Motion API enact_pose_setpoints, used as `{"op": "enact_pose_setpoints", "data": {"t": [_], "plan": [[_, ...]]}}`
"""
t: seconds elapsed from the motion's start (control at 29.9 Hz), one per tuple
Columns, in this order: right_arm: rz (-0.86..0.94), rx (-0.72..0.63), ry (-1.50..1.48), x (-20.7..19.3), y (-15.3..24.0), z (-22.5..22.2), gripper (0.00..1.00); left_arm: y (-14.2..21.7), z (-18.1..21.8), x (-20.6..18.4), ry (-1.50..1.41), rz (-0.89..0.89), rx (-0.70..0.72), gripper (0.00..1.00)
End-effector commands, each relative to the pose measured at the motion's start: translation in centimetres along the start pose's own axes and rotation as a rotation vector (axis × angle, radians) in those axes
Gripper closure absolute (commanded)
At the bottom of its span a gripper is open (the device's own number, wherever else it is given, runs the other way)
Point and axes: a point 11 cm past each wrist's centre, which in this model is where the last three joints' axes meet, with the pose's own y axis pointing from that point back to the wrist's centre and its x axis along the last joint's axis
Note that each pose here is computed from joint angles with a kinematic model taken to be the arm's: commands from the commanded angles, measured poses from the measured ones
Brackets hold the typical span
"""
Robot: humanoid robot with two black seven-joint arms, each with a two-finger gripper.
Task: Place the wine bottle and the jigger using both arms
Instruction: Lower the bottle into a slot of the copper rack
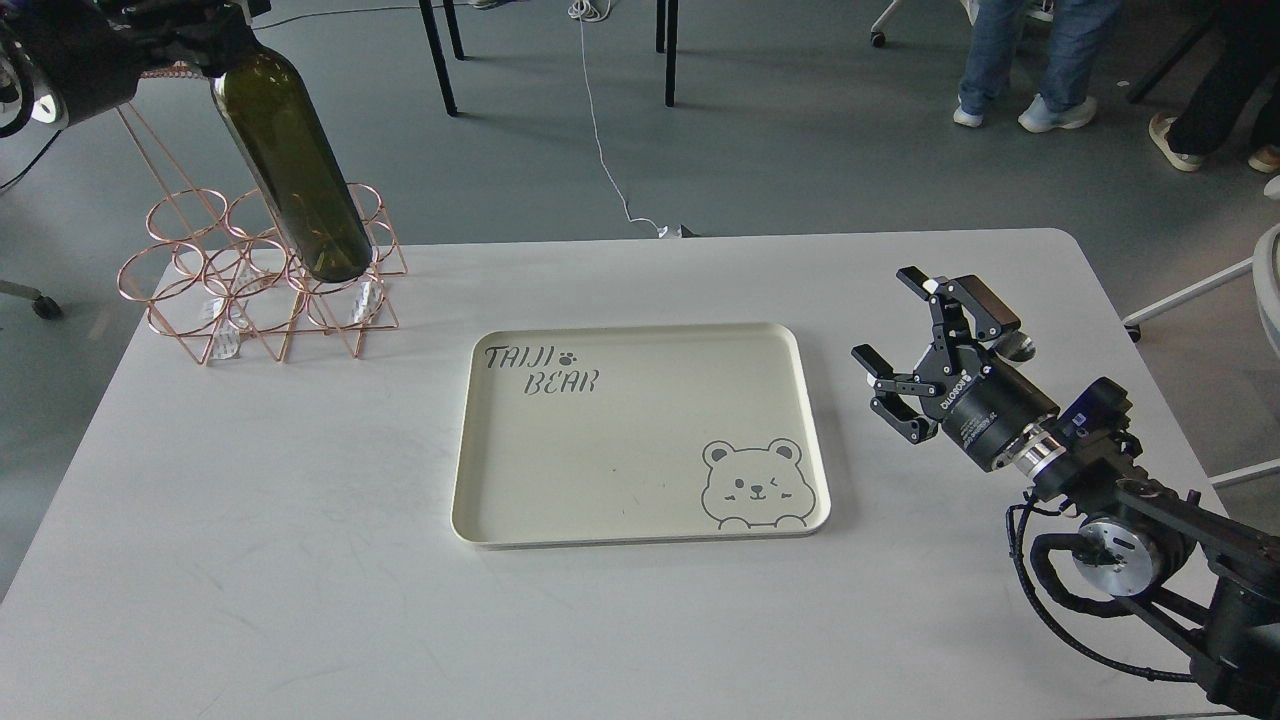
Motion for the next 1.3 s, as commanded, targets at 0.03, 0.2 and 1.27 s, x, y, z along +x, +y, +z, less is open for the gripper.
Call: {"op": "enact_pose_setpoints", "data": {"t": [0.03, 0.2, 1.27], "plan": [[0.001, 0.0, 0.001, 0.0, 0.0, 0.0, 0.01, 0.0, 0.0, 0.1, -0.001, 0.001, 0.001, 0.92], [0.001, 0.0, 0.001, 0.0, 0.0, 0.0, 0.01, 0.0, 0.0, 0.0, -0.003, -0.003, 0.001, 0.91], [0.004, -0.01, -0.001, 0.0, 0.3, 0.5, 0.01, -0.6, 0.6, -2.0, -0.007, -0.049, -0.014, 0.89]]}}
